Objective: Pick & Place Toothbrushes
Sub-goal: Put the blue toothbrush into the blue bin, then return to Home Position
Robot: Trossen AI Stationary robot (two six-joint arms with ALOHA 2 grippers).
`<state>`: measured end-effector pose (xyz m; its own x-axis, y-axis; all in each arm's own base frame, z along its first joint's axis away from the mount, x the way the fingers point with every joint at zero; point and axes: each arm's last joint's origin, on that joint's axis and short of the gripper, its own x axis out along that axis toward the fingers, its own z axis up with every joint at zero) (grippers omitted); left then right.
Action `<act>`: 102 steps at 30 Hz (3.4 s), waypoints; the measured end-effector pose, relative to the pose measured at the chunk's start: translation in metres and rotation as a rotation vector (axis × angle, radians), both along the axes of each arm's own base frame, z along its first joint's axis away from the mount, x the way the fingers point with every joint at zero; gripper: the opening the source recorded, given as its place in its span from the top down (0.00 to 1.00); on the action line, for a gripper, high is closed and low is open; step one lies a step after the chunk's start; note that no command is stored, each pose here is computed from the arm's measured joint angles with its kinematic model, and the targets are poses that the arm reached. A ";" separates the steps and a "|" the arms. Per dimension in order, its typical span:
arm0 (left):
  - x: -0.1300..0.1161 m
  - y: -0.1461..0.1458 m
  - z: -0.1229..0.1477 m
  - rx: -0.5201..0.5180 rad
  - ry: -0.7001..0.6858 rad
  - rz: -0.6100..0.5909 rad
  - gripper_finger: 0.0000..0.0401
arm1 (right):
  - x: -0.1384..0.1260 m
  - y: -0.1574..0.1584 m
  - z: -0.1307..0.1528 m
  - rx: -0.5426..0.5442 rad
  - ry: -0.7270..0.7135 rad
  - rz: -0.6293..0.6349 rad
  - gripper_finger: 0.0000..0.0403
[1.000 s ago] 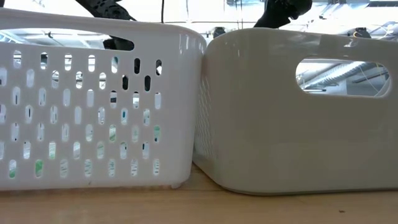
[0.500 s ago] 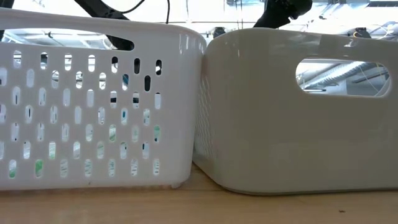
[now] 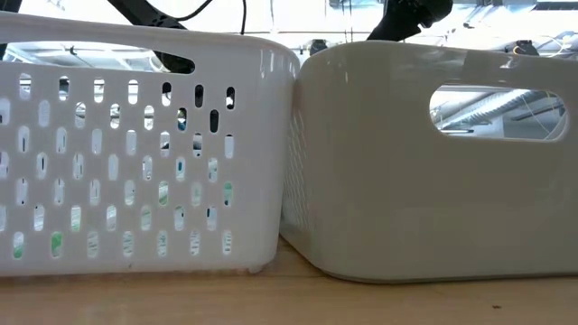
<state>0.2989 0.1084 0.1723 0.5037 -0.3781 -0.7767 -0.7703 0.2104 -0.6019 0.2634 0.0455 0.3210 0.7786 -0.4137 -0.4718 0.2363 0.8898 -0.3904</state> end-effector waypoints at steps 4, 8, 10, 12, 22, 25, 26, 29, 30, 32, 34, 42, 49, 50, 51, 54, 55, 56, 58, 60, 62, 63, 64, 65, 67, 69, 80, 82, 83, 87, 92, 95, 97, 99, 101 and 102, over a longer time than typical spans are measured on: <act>0.002 0.003 0.001 0.014 -0.036 0.006 0.87 | 0.000 0.000 0.000 0.000 0.000 0.000 1.00; 0.002 0.005 0.002 0.007 -0.037 0.016 0.76 | 0.000 0.000 0.000 0.000 0.000 0.000 1.00; 0.001 0.006 0.002 -0.022 -0.036 0.019 0.69 | 0.000 0.000 0.000 0.000 0.000 0.000 1.00; 0.000 0.007 0.002 -0.050 -0.046 0.010 0.63 | 0.000 0.000 0.000 0.000 0.000 0.000 1.00; -0.011 0.014 0.023 -0.068 -0.120 0.021 0.52 | 0.000 0.000 0.000 0.000 0.001 0.000 1.00; -0.015 0.013 0.039 -0.013 -0.156 0.048 0.55 | 0.000 0.000 0.000 0.000 0.000 0.000 1.00; -0.016 0.011 0.042 0.004 -0.163 0.049 0.57 | 0.000 0.000 0.000 0.000 0.000 0.000 1.00; -0.015 0.004 0.048 0.025 -0.174 0.047 0.60 | 0.000 0.000 0.000 0.001 -0.003 0.000 1.00; -0.014 0.001 0.049 0.037 -0.169 0.045 0.62 | 0.000 0.000 0.000 0.001 -0.005 0.000 1.00; -0.011 -0.004 0.049 0.061 -0.166 0.039 0.65 | 0.000 0.000 0.000 0.002 -0.007 0.000 1.00; -0.010 -0.007 0.045 0.073 -0.139 0.031 0.68 | 0.000 0.000 0.000 0.002 -0.007 0.000 1.00; -0.004 -0.004 0.021 0.108 -0.054 0.006 0.82 | 0.001 0.000 0.001 0.004 -0.014 0.000 1.00; -0.001 -0.002 0.009 0.111 -0.021 -0.016 0.86 | 0.001 0.000 0.001 0.003 -0.014 0.000 1.00; -0.001 -0.001 0.008 0.115 -0.015 -0.015 0.86 | 0.001 0.000 0.001 0.004 -0.014 0.000 1.00; -0.001 -0.001 0.007 0.118 -0.011 -0.014 0.86 | 0.001 0.000 0.001 0.004 -0.014 0.000 1.00; -0.001 -0.001 0.005 0.116 -0.002 -0.014 0.86 | 0.001 0.000 0.001 0.003 -0.014 0.000 1.00; -0.001 -0.001 0.004 0.114 0.002 -0.014 0.86 | 0.001 0.000 0.001 0.003 -0.014 0.000 1.00; -0.001 -0.001 0.004 0.113 0.005 -0.015 0.86 | 0.001 0.000 0.001 0.003 -0.014 0.000 1.00; -0.002 -0.001 0.002 0.117 0.021 -0.019 0.86 | 0.001 0.000 0.001 0.003 -0.014 0.000 1.00; -0.003 -0.001 0.001 0.120 0.034 -0.015 0.86 | 0.001 0.000 0.001 0.003 -0.014 0.000 1.00; -0.003 0.001 0.002 0.118 0.023 -0.010 0.86 | 0.001 0.000 0.001 0.003 -0.014 0.000 1.00; -0.003 0.002 0.003 0.118 0.015 -0.006 0.86 | 0.001 0.000 0.001 0.003 -0.014 0.000 1.00; -0.004 0.002 0.006 0.121 0.005 -0.002 0.86 | 0.001 0.000 0.001 0.003 -0.014 0.000 1.00; -0.005 0.003 0.010 0.125 -0.007 0.004 0.86 | 0.001 0.000 0.001 0.003 -0.013 0.001 1.00; -0.005 0.003 0.018 0.142 -0.045 0.012 0.86 | 0.001 0.000 0.001 0.002 -0.013 0.001 1.00; -0.006 0.003 0.024 0.151 -0.071 0.019 0.86 | 0.001 0.000 0.001 0.002 -0.013 0.001 1.00; -0.017 -0.024 0.072 0.212 -0.212 0.028 0.86 | 0.000 0.000 0.000 -0.001 0.000 0.001 1.00; -0.019 -0.035 0.082 0.226 -0.235 0.024 0.86 | 0.000 0.000 -0.001 -0.002 0.008 0.000 1.00; -0.020 -0.040 0.086 0.238 -0.246 0.029 0.86 | -0.001 0.000 -0.001 -0.003 0.011 0.000 1.00; -0.026 -0.061 0.104 0.334 -0.293 0.033 0.86 | -0.001 0.000 -0.001 0.015 0.003 -0.013 1.00; -0.035 -0.085 0.123 0.532 -0.364 0.028 0.86 | -0.008 -0.002 0.006 0.057 -0.041 -0.035 1.00; -0.042 -0.097 0.134 0.645 -0.420 0.013 0.86 | -0.018 -0.004 0.016 0.085 -0.089 -0.045 1.00; -0.045 -0.104 0.145 0.718 -0.501 -0.005 0.86 | -0.025 -0.006 0.023 0.103 -0.120 -0.050 1.00; -0.051 -0.111 0.156 0.783 -0.580 -0.045 0.86 | -0.034 -0.008 0.030 0.118 -0.152 -0.052 1.00; -0.055 -0.117 0.167 0.843 -0.668 -0.087 0.86 | -0.042 -0.009 0.036 0.136 -0.181 -0.053 1.00; -0.058 -0.119 0.171 0.870 -0.702 -0.105 0.86 | -0.046 -0.010 0.038 0.141 -0.190 -0.050 1.00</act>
